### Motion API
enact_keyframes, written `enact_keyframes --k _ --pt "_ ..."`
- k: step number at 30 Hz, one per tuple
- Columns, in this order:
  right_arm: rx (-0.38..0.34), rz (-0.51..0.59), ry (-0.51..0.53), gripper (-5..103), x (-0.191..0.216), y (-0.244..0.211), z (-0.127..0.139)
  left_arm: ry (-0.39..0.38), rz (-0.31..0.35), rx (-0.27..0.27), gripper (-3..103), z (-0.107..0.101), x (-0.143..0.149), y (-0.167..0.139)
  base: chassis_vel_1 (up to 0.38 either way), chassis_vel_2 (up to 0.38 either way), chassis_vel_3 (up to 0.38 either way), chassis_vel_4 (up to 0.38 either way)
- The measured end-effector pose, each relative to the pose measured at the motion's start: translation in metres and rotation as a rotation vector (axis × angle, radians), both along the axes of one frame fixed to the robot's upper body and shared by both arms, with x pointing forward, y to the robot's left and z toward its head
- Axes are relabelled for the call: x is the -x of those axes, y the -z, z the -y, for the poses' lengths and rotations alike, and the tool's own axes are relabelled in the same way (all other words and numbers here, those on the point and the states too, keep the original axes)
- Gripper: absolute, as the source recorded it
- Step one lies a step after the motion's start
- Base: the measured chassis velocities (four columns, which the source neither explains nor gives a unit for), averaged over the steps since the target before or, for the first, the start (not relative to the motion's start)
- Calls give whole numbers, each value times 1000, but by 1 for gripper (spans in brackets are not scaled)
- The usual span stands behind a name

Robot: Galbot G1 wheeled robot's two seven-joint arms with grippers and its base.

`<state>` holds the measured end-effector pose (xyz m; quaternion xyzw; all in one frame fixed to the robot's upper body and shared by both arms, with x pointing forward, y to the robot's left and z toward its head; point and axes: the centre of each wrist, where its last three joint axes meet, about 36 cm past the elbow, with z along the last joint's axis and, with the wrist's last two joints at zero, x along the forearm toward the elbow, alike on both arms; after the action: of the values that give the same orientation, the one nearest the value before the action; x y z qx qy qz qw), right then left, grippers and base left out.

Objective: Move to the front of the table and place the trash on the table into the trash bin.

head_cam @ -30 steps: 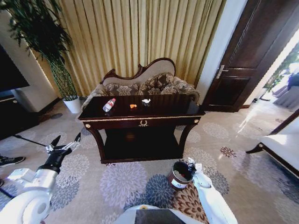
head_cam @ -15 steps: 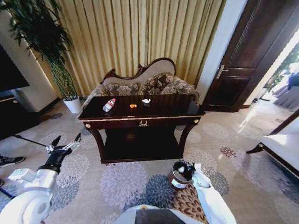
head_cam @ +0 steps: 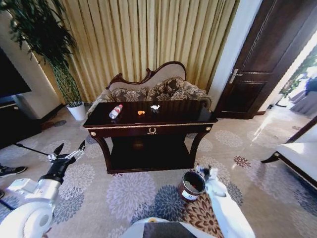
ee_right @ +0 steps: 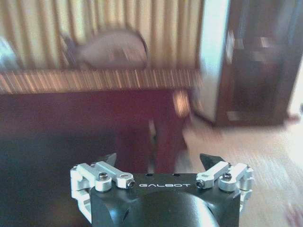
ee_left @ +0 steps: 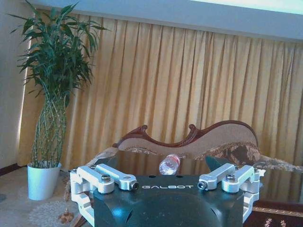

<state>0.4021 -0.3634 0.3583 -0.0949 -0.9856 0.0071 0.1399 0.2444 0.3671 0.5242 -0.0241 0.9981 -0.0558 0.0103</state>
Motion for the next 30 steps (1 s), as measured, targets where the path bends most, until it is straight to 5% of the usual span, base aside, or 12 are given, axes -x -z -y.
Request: enact_keyframes --k 3,9,30 --pt "-69 158 -136 100 7 -100 -22 0 14 1 100 3 0 -4 0 0 0 0" --pt "-178 245 -311 100 29 -167 -56 -10 38 -9 100 6 1 -14 0 0 0 0" --pt "-157 260 -339 100 50 -169 -75 -23 39 -11 100 4 -1 -14 0 0 0 0"
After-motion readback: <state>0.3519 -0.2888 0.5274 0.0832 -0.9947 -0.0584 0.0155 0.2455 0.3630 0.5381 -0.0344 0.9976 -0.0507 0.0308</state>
